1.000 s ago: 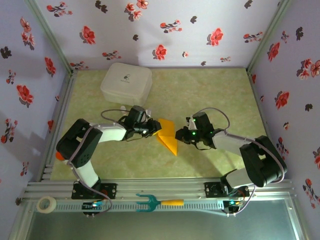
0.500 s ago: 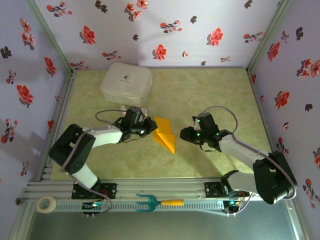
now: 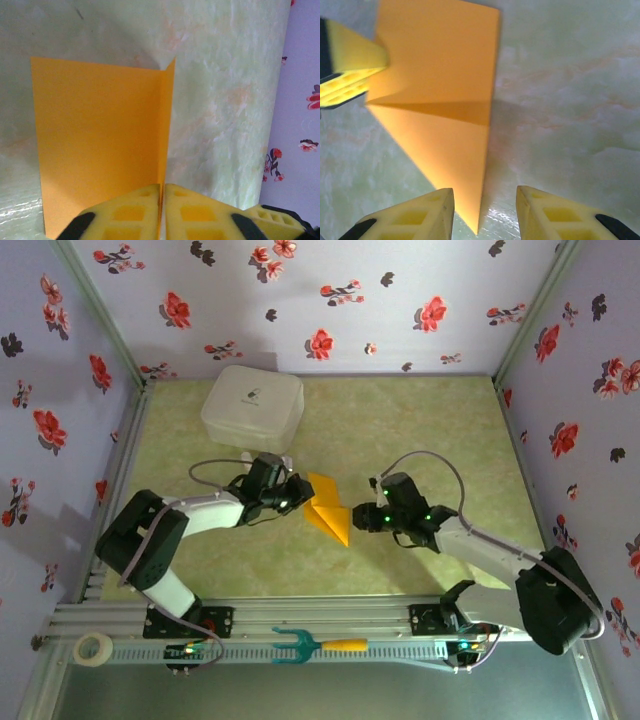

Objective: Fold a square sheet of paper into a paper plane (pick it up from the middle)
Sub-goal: Fourth fold the wing at the center of the table.

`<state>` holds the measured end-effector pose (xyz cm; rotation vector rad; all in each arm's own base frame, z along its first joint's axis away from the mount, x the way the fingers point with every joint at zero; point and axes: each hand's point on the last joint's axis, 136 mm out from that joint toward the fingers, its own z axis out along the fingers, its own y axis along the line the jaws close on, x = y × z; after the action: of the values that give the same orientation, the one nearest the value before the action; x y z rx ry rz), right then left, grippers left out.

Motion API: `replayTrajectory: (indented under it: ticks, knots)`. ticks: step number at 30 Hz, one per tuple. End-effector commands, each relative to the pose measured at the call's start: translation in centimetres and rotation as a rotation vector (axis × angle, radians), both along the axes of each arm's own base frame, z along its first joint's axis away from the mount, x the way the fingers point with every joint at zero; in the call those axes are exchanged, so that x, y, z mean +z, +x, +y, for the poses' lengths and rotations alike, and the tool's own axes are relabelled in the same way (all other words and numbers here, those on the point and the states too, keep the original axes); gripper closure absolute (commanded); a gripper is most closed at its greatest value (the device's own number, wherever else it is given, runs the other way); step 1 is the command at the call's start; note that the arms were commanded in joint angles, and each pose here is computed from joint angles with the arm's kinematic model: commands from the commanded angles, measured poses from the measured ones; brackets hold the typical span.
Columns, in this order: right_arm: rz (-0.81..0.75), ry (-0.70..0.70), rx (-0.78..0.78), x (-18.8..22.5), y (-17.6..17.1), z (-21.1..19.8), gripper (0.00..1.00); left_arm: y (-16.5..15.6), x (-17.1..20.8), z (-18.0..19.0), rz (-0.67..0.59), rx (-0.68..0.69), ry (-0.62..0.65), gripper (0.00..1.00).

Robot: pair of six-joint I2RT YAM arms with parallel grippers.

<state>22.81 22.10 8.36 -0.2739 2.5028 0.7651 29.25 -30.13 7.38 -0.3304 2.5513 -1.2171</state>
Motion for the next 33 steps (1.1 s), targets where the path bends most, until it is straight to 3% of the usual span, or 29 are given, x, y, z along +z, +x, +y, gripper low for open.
replayTrajectory:
  ticks: [1,9,16,22,33]
  knots:
    - [-0.164,-0.052,0.047,1.0,0.5,0.3,0.61,0.2,0.5,-1.3,-0.020,-0.055,-0.030,0.84]
    - [-0.348,-0.125,0.191,0.9,-1.3,1.6,0.56,0.1,0.7,-1.9,-0.019,-0.080,-0.054,0.83]
    - [-0.523,-0.303,0.319,0.4,-2.1,3.5,0.54,0.2,1.2,-2.2,-0.024,-0.080,-0.072,0.84]
    - [-0.643,-0.415,0.299,0.1,-1.1,4.6,0.53,0.1,1.1,-2.1,-0.016,-0.079,-0.069,0.84]
    - [-0.671,-0.472,0.255,-1.7,-0.2,5.6,0.53,-0.2,0.9,-2.0,-0.009,-0.079,-0.070,0.84]
